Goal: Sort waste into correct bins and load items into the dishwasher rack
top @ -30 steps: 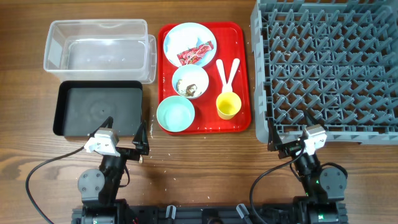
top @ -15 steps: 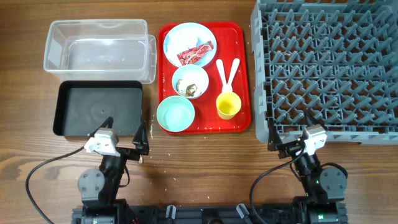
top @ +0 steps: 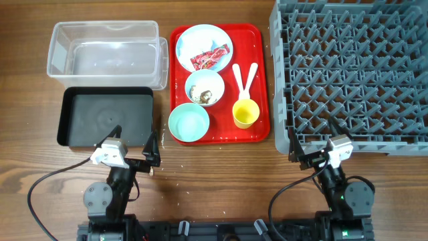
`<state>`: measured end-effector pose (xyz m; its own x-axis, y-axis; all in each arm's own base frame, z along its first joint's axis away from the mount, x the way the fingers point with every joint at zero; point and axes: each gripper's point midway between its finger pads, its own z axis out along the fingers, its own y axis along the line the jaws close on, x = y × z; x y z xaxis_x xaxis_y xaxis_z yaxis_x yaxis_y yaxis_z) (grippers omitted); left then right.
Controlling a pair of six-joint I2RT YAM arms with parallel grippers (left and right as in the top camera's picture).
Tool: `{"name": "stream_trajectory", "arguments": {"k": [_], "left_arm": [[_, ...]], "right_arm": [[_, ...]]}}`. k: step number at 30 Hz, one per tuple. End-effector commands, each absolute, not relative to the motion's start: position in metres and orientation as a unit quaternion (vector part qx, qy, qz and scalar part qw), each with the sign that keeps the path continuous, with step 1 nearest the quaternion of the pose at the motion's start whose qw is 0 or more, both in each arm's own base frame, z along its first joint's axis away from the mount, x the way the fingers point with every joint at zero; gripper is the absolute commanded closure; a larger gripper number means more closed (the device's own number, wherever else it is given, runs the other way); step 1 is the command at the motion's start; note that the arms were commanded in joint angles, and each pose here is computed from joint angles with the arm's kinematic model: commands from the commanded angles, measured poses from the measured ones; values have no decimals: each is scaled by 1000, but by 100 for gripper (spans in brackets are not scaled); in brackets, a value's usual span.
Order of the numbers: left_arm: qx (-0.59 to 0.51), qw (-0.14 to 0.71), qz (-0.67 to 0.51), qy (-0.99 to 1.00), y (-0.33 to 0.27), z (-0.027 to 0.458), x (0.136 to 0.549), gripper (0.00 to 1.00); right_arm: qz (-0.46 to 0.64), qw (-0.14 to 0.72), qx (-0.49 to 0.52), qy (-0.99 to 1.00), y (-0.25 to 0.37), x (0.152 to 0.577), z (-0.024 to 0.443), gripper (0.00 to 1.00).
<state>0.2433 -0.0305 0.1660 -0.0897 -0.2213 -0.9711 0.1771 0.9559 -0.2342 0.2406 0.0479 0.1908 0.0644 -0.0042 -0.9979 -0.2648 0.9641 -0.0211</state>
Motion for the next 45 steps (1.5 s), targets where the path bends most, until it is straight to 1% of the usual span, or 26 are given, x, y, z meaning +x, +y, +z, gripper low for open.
{"name": "stream_trajectory", "arguments": {"k": [1, 8, 15, 20, 26, 30, 31, 35, 42, 45], "left_arm": [[8, 690, -158, 707, -37, 175, 242, 0], [24, 737, -171, 653, -42, 215, 237, 0], [40, 760, -177, 625, -46, 254, 227, 0], [42, 760, -178, 624, -46, 277, 228, 0], [67, 734, -201, 646, -58, 298, 241, 0], [65, 702, -212, 677, -61, 307, 263, 0], [59, 684, -214, 695, -60, 312, 275, 0], [51, 641, -225, 732, -62, 318, 306, 0], [35, 494, -265, 827, -76, 314, 372, 0], [88, 440, -256, 856, -98, 310, 397, 0]], "right_arm": [[83, 740, -110, 659, 49, 239, 202, 0], [79, 773, -113, 620, 49, 235, 229, 0], [76, 792, -115, 594, 49, 226, 260, 0], [66, 798, -122, 587, 49, 222, 280, 0], [28, 782, -152, 604, 49, 227, 297, 0], [30, 774, -152, 613, 50, 237, 317, 0], [35, 766, -156, 622, 52, 244, 325, 0], [55, 733, -169, 657, 58, 262, 332, 0], [101, 649, -187, 731, 72, 296, 337, 0], [115, 608, -187, 763, 75, 310, 337, 0]]}}
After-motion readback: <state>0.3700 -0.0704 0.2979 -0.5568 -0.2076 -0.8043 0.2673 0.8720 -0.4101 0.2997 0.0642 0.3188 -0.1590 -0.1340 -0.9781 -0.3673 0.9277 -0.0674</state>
